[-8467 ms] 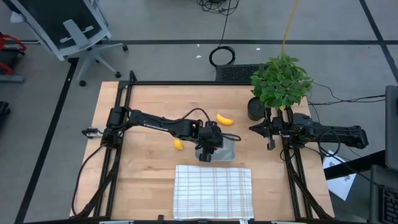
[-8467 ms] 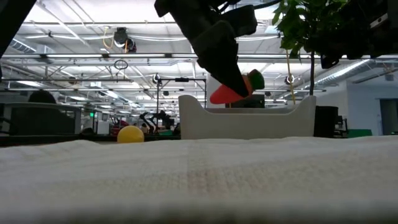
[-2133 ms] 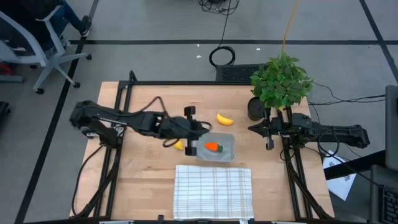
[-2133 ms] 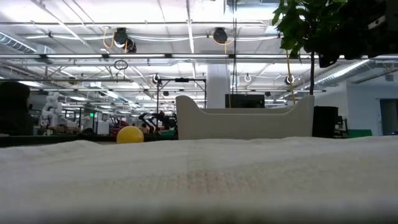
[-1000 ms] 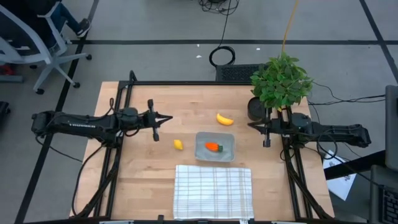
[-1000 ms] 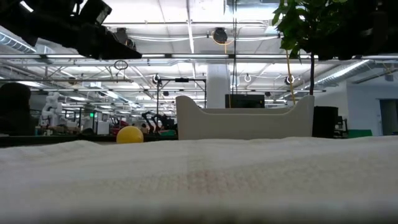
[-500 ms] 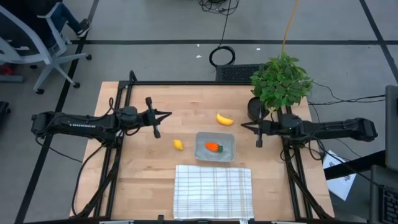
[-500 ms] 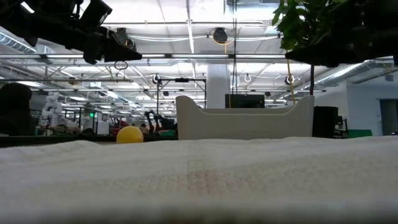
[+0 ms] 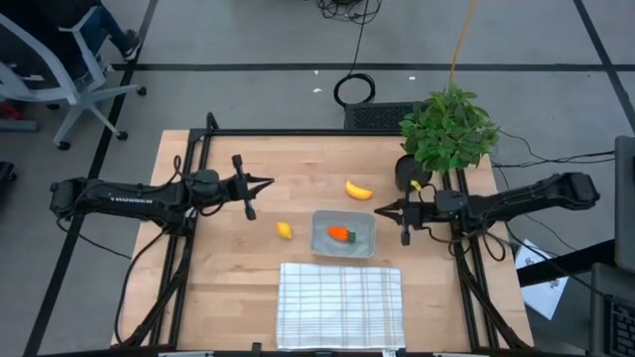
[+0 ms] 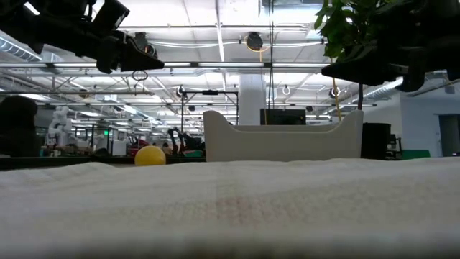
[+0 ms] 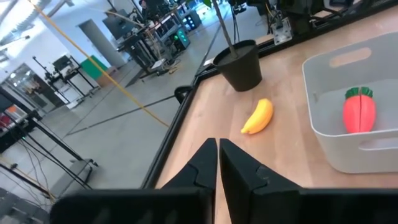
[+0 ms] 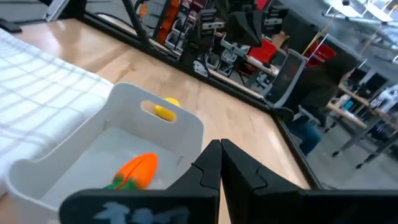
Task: Pick and placing Produce into tupperware
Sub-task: Put the banana into the bin
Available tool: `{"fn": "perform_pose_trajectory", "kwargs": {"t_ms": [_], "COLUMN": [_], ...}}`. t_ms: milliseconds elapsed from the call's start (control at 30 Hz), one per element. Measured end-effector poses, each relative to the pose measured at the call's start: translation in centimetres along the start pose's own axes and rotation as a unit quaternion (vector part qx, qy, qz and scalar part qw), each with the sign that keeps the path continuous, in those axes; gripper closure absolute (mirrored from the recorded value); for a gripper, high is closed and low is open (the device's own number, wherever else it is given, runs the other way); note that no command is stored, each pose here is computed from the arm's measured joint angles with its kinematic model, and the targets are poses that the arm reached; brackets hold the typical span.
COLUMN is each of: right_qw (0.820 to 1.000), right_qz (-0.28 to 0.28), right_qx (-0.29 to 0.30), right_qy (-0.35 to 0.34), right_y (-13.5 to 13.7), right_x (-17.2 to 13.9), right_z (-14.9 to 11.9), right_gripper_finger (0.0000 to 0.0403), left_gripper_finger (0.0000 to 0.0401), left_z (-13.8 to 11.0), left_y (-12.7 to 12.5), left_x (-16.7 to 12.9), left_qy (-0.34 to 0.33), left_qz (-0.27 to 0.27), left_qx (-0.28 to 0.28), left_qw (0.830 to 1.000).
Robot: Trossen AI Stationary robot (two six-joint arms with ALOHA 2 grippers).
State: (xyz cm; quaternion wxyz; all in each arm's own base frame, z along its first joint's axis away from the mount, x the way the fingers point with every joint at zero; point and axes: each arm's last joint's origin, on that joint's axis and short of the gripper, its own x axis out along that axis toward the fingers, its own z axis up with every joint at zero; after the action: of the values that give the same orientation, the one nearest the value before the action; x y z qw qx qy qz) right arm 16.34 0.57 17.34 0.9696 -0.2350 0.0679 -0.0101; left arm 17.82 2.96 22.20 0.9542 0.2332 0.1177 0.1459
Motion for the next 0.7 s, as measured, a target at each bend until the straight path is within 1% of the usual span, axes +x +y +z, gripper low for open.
{"fn": "perform_pose_trajectory", "kwargs": {"t_ms": [133, 233, 333, 467, 600, 700], "right_qw": [1.0, 0.999, 0.998, 0.999, 0.996, 0.992], "right_qz": [0.002, 0.019, 0.035, 0.04, 0.045, 0.048], "right_qx": [-0.024, -0.039, -0.045, -0.031, 0.0, 0.011], "right_qy": [-0.016, -0.015, -0.001, 0.02, 0.075, 0.116], "right_y": [0.3, 0.5, 0.4, -0.3, -1.8, -2.9], "right_x": [0.7, 1.5, 2.6, 4.3, 6.3, 7.6], "right_z": [0.1, 0.6, 1.4, 2.9, 4.4, 5.3], "right_gripper_finger": [0.0403, 0.0403, 0.0403, 0.0403, 0.0403, 0.0403], "left_gripper_finger": [0.0391, 0.0399, 0.0395, 0.0382, 0.0378, 0.0384], "left_z": [0.0, 0.0, 0.0, 0.0, 0.0, 0.0], "left_y": [0.0, 0.0, 0.0, 0.0, 0.0, 0.0], "left_x": [0.0, 0.0, 0.0, 0.0, 0.0, 0.0], "left_qy": [0.0, 0.0, 0.0, -0.001, 0.0, 0.0], "left_qz": [0.0, 0.0, 0.0, -0.001, -0.001, -0.001], "left_qx": [-0.01, -0.015, -0.015, -0.016, -0.016, -0.016], "left_qw": [1.0, 1.0, 1.0, 1.0, 1.0, 1.0]}}
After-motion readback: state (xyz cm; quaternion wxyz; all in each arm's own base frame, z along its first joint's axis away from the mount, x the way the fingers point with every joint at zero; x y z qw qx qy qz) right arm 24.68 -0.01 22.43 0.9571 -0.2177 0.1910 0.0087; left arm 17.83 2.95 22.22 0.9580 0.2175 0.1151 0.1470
